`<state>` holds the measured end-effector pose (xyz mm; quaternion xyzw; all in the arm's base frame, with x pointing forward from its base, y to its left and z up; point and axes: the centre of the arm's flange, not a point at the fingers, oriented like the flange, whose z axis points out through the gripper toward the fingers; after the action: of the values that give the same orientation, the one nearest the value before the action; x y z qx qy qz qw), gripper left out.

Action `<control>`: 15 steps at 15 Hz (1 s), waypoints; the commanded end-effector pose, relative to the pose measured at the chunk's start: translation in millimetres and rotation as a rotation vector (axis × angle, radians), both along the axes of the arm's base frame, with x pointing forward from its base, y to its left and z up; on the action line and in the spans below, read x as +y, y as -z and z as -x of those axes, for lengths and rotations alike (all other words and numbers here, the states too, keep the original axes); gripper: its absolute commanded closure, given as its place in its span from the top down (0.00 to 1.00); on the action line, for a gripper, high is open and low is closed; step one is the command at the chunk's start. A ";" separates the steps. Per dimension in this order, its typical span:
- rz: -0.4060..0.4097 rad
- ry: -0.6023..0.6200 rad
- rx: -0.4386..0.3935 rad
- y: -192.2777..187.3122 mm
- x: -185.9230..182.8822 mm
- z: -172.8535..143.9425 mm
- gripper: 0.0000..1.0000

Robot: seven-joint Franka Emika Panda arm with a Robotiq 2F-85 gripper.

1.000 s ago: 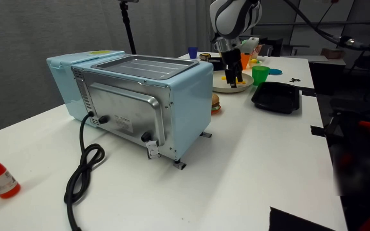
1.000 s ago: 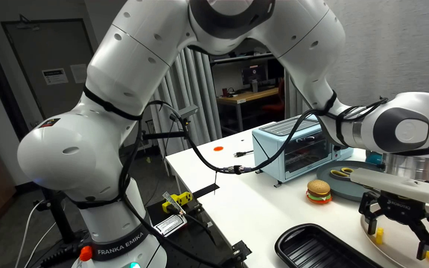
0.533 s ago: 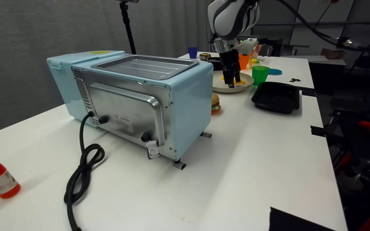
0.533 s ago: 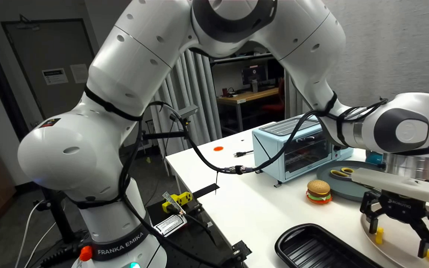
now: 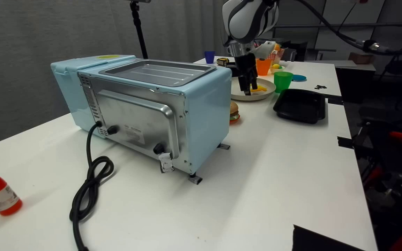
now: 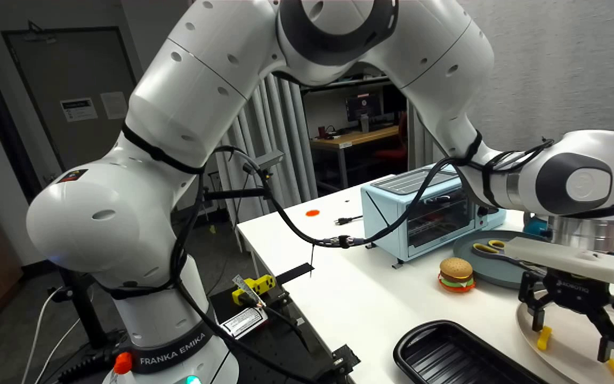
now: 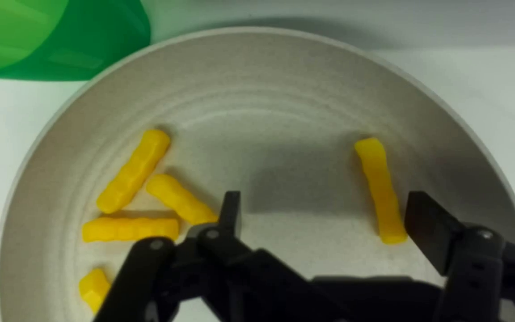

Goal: Pick up two fries from the plate and place them in the green cup.

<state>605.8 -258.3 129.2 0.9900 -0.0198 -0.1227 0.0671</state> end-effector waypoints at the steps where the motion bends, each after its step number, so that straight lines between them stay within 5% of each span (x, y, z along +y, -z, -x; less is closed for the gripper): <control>1: 0.025 0.015 0.014 7.3 -5.0 -1.6 0.95; 2: 0.024 0.020 0.017 8.8 -5.8 -0.7 0.95; 4: 0.022 0.029 0.015 9.0 -6.5 -0.8 0.69; 13: 0.028 0.050 0.006 2.4 -15.8 -3.2 0.01; 15: 0.028 0.061 0.002 -0.3 -16.6 -4.1 0.03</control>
<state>605.1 -272.5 132.0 0.9889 -0.0391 -0.1209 0.0768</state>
